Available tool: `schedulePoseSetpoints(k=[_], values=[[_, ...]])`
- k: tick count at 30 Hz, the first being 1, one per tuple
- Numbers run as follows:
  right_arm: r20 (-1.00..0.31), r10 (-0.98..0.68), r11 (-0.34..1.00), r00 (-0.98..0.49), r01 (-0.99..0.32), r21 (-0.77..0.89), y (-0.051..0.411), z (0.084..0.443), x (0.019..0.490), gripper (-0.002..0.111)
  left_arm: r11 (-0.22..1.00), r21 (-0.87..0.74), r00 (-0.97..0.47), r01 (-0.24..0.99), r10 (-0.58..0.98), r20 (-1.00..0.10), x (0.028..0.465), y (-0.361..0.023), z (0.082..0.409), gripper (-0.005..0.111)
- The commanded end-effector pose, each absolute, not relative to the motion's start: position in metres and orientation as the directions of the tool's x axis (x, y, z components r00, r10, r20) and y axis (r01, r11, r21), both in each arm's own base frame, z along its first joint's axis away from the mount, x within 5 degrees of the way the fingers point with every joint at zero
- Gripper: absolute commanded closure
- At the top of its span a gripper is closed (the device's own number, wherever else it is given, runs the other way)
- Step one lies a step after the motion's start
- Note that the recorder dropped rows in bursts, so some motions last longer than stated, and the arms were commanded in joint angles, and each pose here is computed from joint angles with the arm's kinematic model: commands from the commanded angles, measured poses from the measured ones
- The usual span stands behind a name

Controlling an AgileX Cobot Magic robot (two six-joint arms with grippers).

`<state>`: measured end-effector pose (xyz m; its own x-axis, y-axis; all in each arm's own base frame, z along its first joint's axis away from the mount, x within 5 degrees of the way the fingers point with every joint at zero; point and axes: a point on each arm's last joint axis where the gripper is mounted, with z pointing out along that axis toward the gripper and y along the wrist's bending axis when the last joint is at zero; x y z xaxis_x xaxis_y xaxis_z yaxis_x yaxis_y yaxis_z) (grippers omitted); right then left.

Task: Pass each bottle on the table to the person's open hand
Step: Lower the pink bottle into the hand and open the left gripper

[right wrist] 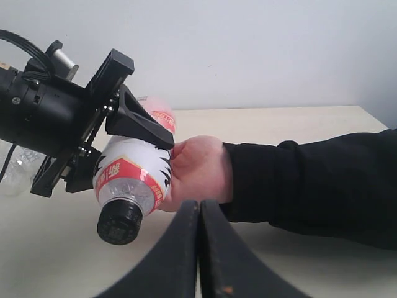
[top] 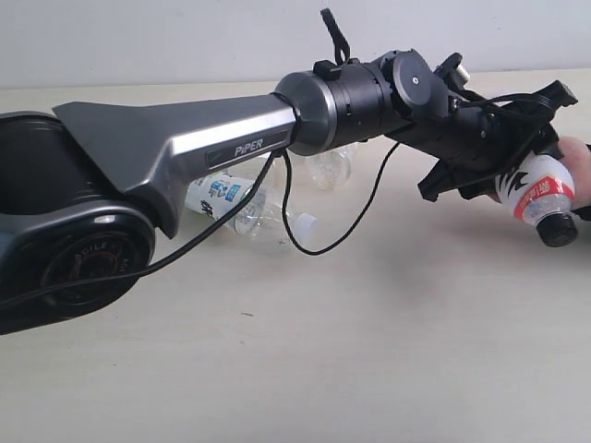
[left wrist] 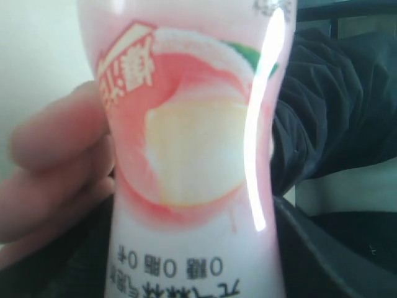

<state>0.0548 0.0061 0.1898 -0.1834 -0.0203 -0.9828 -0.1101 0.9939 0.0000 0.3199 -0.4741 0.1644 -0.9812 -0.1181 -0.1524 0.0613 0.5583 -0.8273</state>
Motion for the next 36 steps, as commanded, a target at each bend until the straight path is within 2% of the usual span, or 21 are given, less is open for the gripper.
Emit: schedulePoseSetpoints(k=[1,6,8,10,14,23,28,36], values=[[-0.984,-0.018,0.995,-0.178,-0.103,0.000,0.0056,0.1890,0.0547,0.108,0.546,-0.833,-0.978,0.086,-0.114,-0.176,0.3227,-0.4733,0.1689,0.106],[-0.984,-0.018,0.995,-0.178,-0.103,0.000,0.0056,0.1890,0.0547,0.108,0.539,-0.839,-0.981,0.070,-0.114,-0.155,0.3216,-0.4737,0.1692,0.105],[-0.984,-0.018,0.995,-0.178,-0.103,0.000,0.0056,0.1890,0.0547,0.108,0.532,-0.845,-0.983,0.058,-0.119,-0.142,0.3213,-0.4741,0.1697,0.087],[-0.984,-0.018,0.995,-0.178,-0.103,0.000,0.0056,0.1890,0.0547,0.108,0.527,-0.848,-0.984,0.050,-0.121,-0.133,0.3210,-0.4744,0.1700,0.063],[-0.984,-0.018,0.995,-0.178,-0.103,0.000,0.0056,0.1890,0.0547,0.108,0.526,-0.849,-0.982,0.058,-0.123,-0.143,0.3216,-0.4744,0.1703,0.040],[-0.984,-0.018,0.995,-0.178,-0.103,0.000,0.0056,0.1890,0.0547,0.108,0.525,-0.848,-0.980,0.074,-0.121,-0.161,0.3223,-0.4745,0.1707,0.039],[-0.984,-0.018,0.995,-0.178,-0.103,0.000,0.0056,0.1890,0.0547,0.108,0.528,-0.844,-0.978,0.097,-0.109,-0.181,0.3223,-0.4745,0.1707,0.022],[-0.984,-0.018,0.995,-0.178,-0.103,0.000,0.0056,0.1890,0.0547,0.108,0.525,-0.846,-0.977,0.095,-0.113,-0.179,0.3226,-0.4746,0.1710,0.022]])
